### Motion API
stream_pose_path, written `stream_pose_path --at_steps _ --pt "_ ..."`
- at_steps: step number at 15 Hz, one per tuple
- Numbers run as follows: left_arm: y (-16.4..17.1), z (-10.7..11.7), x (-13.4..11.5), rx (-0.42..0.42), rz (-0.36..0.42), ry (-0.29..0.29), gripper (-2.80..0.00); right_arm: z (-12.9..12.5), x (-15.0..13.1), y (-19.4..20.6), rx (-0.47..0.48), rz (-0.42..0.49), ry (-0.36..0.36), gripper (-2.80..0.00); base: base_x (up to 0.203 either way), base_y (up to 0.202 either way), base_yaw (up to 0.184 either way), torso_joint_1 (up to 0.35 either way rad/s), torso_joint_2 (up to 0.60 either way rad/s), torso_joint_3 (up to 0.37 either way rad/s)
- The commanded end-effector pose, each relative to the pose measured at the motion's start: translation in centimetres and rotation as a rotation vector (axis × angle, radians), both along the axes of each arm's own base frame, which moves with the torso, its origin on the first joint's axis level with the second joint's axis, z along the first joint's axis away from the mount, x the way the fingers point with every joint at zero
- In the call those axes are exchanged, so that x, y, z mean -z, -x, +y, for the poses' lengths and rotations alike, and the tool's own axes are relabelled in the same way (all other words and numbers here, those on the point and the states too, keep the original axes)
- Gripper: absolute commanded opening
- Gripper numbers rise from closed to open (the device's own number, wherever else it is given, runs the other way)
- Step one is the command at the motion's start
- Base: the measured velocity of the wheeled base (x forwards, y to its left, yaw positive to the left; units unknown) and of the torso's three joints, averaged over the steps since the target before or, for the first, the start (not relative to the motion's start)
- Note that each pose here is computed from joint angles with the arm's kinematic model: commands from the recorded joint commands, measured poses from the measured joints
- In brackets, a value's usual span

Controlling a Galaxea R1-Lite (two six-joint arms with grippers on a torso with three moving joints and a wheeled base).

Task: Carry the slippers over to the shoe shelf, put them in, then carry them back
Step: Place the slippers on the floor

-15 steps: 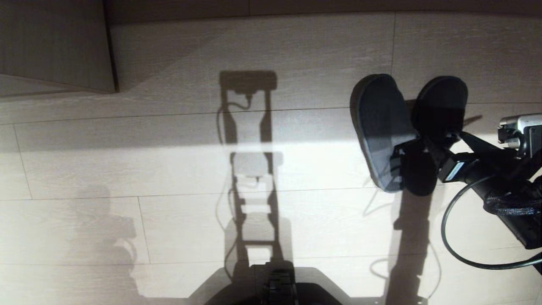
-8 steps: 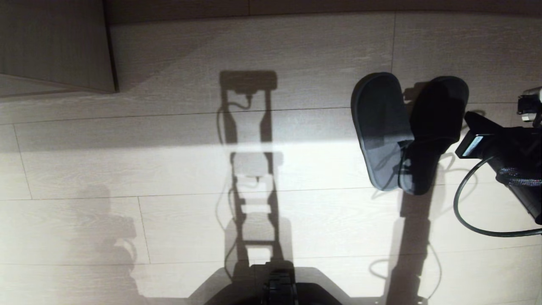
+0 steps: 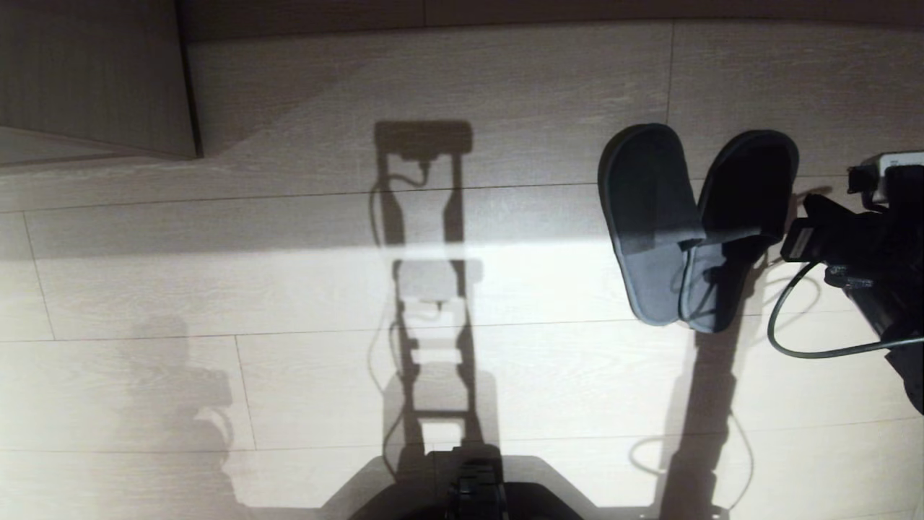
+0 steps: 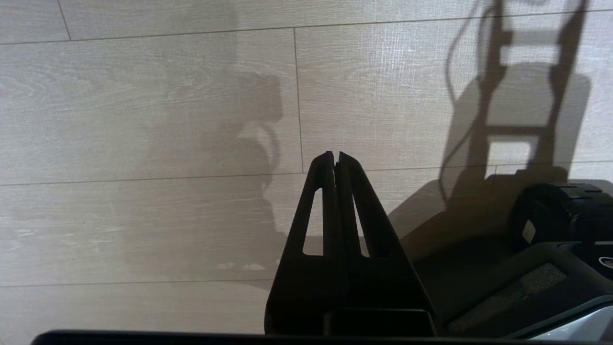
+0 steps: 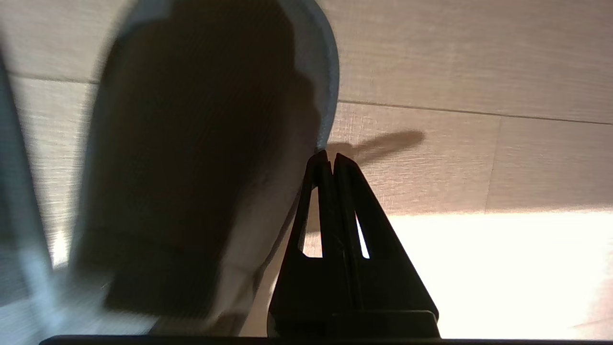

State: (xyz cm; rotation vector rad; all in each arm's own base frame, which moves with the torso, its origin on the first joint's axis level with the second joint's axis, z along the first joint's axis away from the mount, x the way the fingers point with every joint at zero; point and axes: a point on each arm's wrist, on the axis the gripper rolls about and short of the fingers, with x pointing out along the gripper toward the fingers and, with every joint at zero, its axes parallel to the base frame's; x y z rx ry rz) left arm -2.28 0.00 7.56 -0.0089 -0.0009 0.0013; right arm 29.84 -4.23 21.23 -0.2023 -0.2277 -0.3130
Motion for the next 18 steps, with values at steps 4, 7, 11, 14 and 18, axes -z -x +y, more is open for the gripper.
stream_pose_path --at_steps 4,7,11,14,18 --pt "0.0 0.0 0.0 -0.001 -0.002 0.000 -2.80 -0.5 2.8 -3.5 0.041 0.041 0.041 -2.80 0.000 0.000 0.000 0.000 0.00 0.000" --pt "0.0 0.0 0.0 -0.002 -0.002 0.000 -2.80 -0.6 2.1 -4.9 0.041 -0.002 0.050 -2.80 0.000 0.000 0.000 0.000 0.00 0.000" --pt "0.0 0.0 0.0 -0.002 -0.002 0.000 -2.80 1.0 1.1 -5.6 -0.049 -0.056 0.011 -2.80 0.000 0.000 0.000 0.000 0.00 0.000" --pt "0.0 0.0 0.0 0.000 -0.002 0.000 -2.80 1.6 0.6 -5.1 -0.156 -0.067 0.032 -2.80 0.000 0.000 0.000 0.000 0.00 0.000" --pt "0.0 0.0 0.0 -0.002 -0.002 0.000 -2.80 1.7 0.3 -4.4 -0.248 -0.055 0.060 -2.80 0.000 0.000 0.000 0.000 0.00 0.000"
